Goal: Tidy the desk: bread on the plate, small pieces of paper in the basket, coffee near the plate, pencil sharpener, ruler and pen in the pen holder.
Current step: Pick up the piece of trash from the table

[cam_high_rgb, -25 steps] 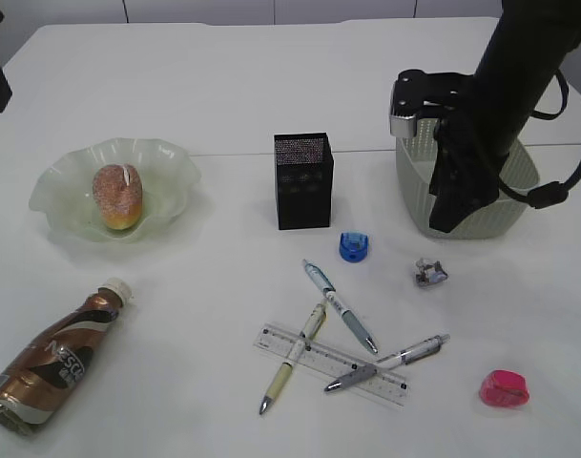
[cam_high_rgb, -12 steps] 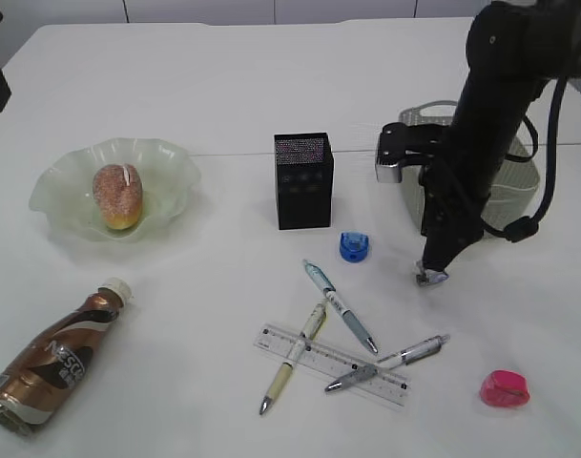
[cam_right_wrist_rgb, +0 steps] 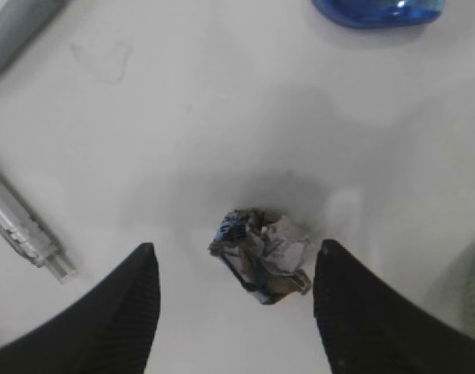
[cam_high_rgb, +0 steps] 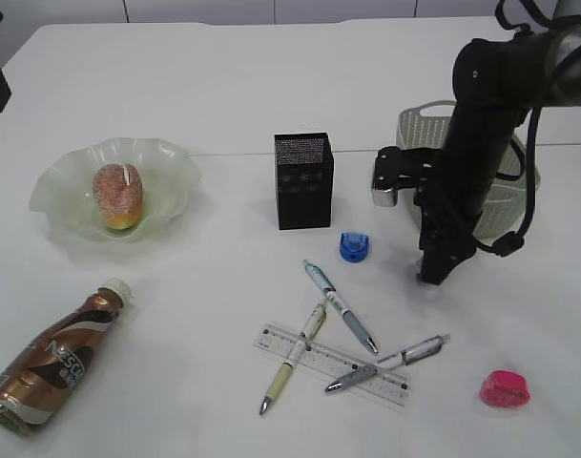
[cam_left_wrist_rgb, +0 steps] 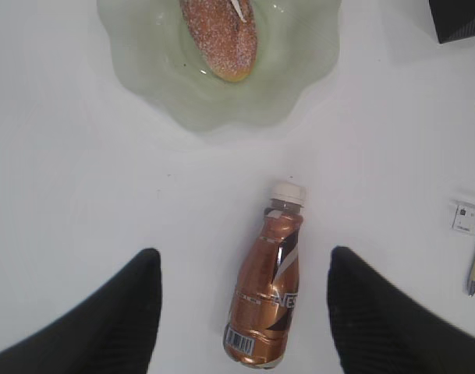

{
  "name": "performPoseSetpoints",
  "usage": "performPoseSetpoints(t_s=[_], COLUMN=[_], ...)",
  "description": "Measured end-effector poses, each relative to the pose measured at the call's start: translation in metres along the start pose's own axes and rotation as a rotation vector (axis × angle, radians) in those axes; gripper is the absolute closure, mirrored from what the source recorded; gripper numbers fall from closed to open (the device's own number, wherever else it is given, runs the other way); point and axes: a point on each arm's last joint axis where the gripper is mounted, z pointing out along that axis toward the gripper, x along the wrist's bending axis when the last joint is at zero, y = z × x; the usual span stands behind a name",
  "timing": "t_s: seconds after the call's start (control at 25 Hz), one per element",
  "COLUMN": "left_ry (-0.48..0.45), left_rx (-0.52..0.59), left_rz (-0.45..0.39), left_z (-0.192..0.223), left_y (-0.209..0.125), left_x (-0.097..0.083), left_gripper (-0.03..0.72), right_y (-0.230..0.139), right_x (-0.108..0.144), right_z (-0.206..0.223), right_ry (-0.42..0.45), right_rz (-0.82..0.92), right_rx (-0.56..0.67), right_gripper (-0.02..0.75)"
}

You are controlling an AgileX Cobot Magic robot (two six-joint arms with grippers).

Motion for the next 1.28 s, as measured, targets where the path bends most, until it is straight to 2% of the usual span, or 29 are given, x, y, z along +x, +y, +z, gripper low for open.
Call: performPoseSetpoints(t_s=[0.24, 0.72, 1.28], left_ry=[0.000, 0.000, 0.000], left_rx=[0.000, 0.000, 0.000], left_rz=[0.002, 0.002, 0.002], left_z=[0.000, 0.000, 0.000], left_y=[0.000, 0.000, 0.000], left_x=[0.000, 0.000, 0.000], left_gripper=[0.208, 0.208, 0.208], right_y=[0.001, 0.003, 0.002], right_x=[-0.002, -0.003, -0.005], right_z=[0.000, 0.010, 0.012], right_ry=[-0.024, -0.004, -0.011], right_rz=[0.001, 0.024, 0.031], right_rx=[-0.008, -0.020, 0.026], right_gripper=[0.249, 0.250, 0.250])
